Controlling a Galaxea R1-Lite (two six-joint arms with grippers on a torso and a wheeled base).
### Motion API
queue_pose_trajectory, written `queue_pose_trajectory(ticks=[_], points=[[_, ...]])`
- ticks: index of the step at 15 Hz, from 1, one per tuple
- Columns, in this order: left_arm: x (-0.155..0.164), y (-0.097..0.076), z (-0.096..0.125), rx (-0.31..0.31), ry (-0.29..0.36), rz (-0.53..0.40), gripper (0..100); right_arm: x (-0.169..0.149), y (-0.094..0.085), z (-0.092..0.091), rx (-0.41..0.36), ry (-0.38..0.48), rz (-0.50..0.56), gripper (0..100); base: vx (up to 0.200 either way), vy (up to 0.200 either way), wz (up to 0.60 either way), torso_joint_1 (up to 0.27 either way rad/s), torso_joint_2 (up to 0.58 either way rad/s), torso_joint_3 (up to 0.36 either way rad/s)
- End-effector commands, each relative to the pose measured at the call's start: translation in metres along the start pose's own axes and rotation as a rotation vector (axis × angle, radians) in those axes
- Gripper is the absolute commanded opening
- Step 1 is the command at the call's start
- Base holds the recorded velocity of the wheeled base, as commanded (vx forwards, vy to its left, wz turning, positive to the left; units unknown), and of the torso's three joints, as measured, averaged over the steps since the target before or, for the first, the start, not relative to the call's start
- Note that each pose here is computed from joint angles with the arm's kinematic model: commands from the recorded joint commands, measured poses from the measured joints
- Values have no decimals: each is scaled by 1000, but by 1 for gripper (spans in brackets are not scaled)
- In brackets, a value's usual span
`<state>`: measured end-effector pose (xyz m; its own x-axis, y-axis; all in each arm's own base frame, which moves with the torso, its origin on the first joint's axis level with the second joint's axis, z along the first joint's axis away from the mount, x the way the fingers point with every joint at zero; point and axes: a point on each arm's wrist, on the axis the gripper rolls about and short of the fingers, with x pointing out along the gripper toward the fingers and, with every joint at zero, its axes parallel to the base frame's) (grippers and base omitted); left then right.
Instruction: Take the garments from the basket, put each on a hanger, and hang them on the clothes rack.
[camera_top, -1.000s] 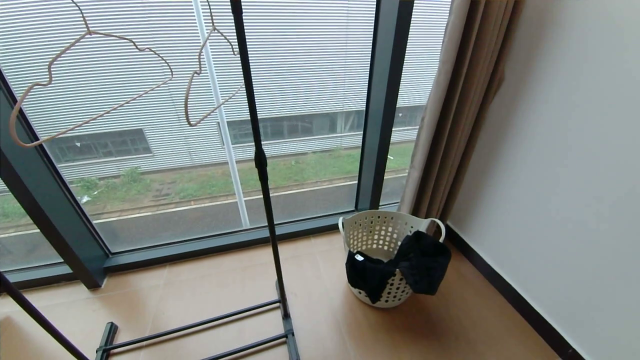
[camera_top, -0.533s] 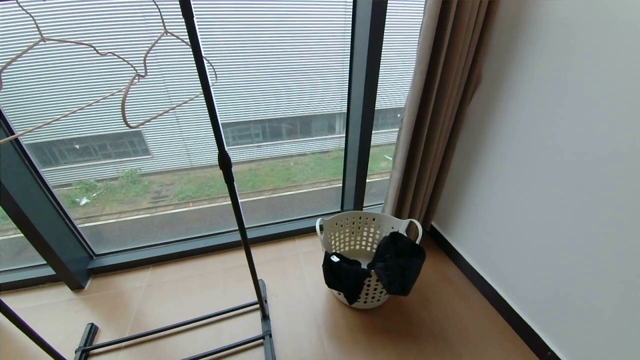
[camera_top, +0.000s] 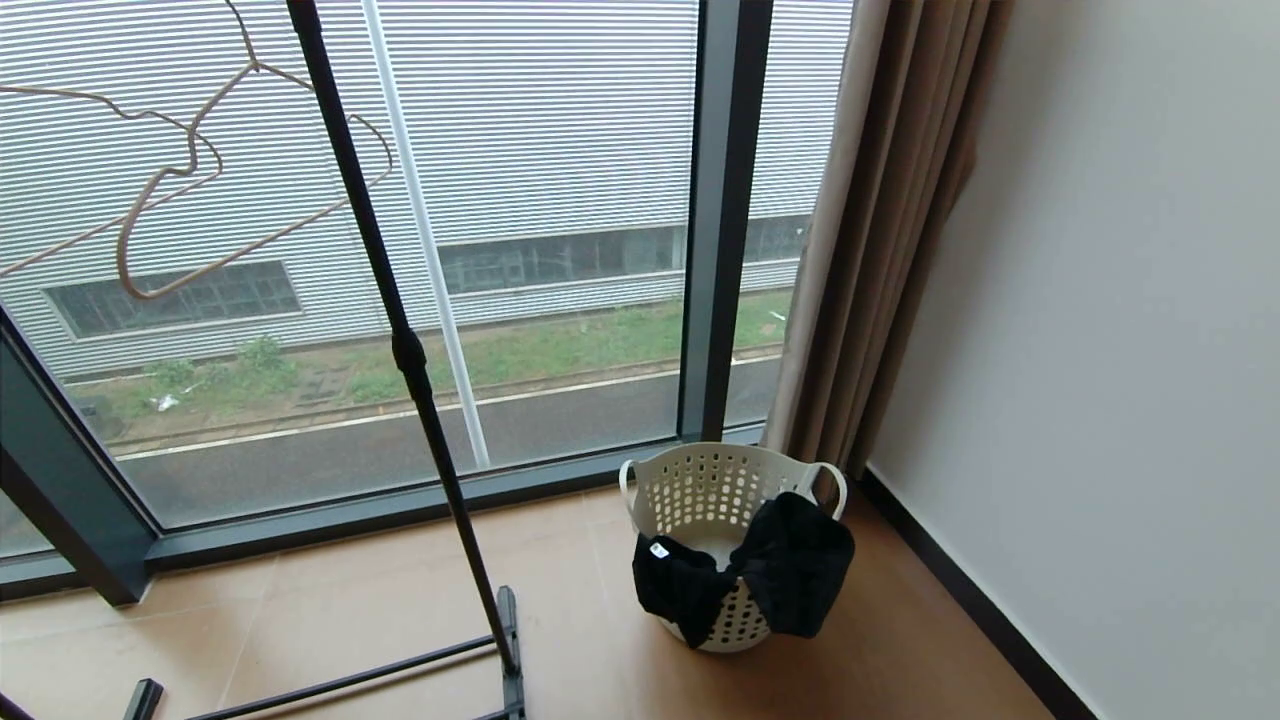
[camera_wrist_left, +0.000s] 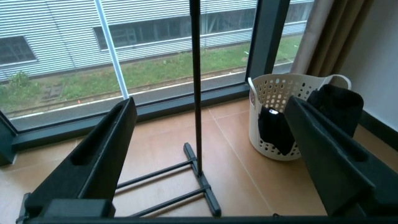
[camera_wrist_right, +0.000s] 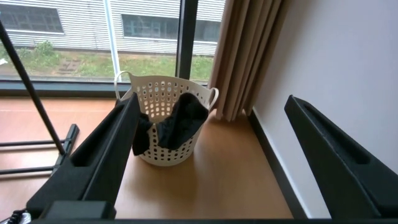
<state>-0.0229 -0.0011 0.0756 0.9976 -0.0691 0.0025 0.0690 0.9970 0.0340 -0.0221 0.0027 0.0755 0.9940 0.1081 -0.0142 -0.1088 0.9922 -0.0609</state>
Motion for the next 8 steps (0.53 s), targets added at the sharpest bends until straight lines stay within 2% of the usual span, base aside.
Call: queue_pose_trajectory(ticks=[1,8], points=[[0,0,0,0,1,2,100,0,0,0,0,1,1,100,200,0,0,-2,2,2],[0,0,0,-5,1,6,100,0,0,0,0,1,1,100,0,0,0,0,0,0]])
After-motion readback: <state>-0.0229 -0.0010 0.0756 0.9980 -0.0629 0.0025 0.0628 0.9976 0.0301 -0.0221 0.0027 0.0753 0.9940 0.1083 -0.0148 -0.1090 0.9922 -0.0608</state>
